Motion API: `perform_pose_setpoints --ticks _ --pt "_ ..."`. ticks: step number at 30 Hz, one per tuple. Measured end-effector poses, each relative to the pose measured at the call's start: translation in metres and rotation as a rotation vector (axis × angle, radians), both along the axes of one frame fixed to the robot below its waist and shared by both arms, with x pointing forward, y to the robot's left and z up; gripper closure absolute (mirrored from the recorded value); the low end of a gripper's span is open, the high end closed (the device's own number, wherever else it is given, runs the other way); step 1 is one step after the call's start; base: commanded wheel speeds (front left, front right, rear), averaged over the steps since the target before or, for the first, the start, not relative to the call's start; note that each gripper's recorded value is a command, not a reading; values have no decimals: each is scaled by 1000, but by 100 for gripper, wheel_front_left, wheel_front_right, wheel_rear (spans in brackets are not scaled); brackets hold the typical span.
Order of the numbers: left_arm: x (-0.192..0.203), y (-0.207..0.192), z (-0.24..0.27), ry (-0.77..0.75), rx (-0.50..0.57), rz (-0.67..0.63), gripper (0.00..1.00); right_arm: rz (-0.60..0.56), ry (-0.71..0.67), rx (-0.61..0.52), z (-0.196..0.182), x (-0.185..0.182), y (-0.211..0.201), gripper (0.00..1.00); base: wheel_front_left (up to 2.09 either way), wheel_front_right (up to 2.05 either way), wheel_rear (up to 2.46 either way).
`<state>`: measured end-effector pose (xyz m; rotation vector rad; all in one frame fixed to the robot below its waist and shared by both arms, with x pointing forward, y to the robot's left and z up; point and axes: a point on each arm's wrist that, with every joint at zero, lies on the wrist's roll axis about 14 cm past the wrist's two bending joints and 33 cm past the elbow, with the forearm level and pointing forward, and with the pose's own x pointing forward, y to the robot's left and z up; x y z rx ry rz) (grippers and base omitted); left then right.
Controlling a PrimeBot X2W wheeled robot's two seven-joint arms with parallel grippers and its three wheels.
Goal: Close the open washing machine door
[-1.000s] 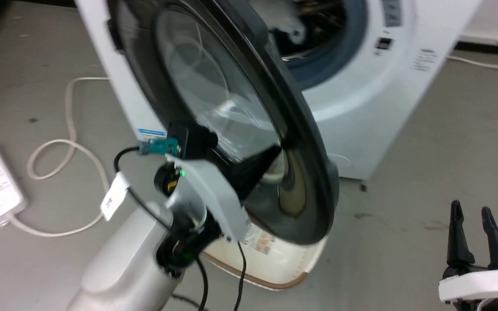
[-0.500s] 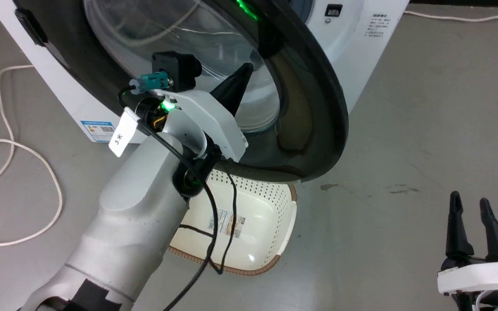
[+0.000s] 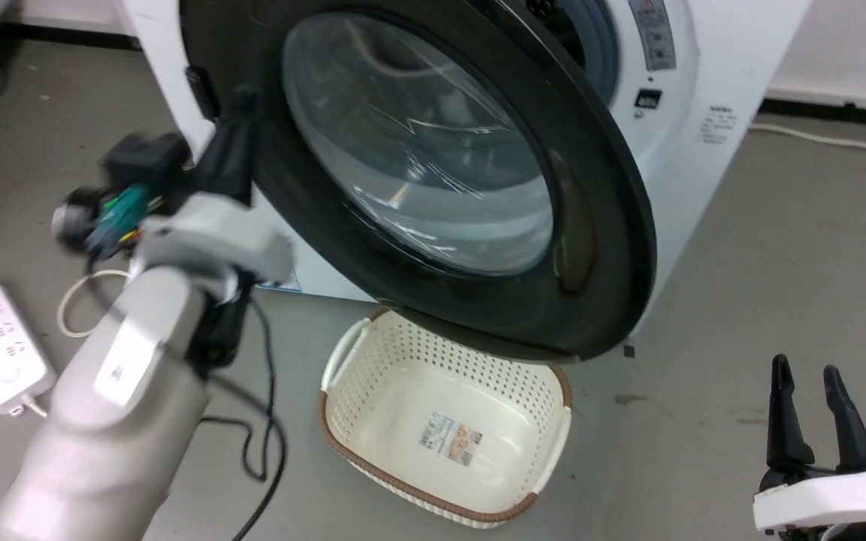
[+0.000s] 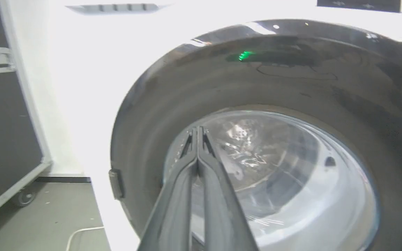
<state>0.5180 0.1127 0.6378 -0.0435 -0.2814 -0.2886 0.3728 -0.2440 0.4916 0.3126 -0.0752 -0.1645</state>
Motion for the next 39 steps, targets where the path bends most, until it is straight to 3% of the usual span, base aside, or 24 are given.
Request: perform_pose_setpoints --ticks 4,10,19,20,21,22,24,25,26,30,33,36,39 --pt "-49 57 0 -58 -55 138 100 45 -21 5 6 3 15 0 0 0 0" --pt "-89 66 -41 26 -133 110 100 78 -10 11 2 2 26 0 0 0 0" --pt "-111 65 -107 200 -263 145 100 100 -1 20 -1 2 34 0 0 0 0" --pt "-110 66 -107 199 -270 152 91 102 -1 20 -1 2 34 0 0 0 0" --pt "-110 66 -106 195 -278 152 15 102 -1 20 -1 2 35 0 0 0 0" --pt "-110 65 -105 191 -277 153 0 103 -2 20 0 1 35 0 0 0 0" --pt "-110 66 -104 184 -271 158 0 100 -3 20 0 1 34 0 0 0 0" --pt "-110 66 -104 182 -267 157 0 99 -4 19 0 1 33 54 0 0 0" --pt "-110 65 -103 179 -264 156 0 97 -6 16 1 0 33 100 0 0 0" --pt "-108 64 -105 175 -243 161 0 159 -78 -88 28 8 50 100 0 0 0" --pt "-106 65 -106 174 -245 171 0 294 -120 -121 43 20 95 100 0 0 0" --pt "-104 65 -109 179 -243 178 0 430 -47 -134 32 34 137 100 0 0 0" --pt "-103 66 -115 192 -249 190 0 478 20 -167 18 51 150 100 0 0 0"
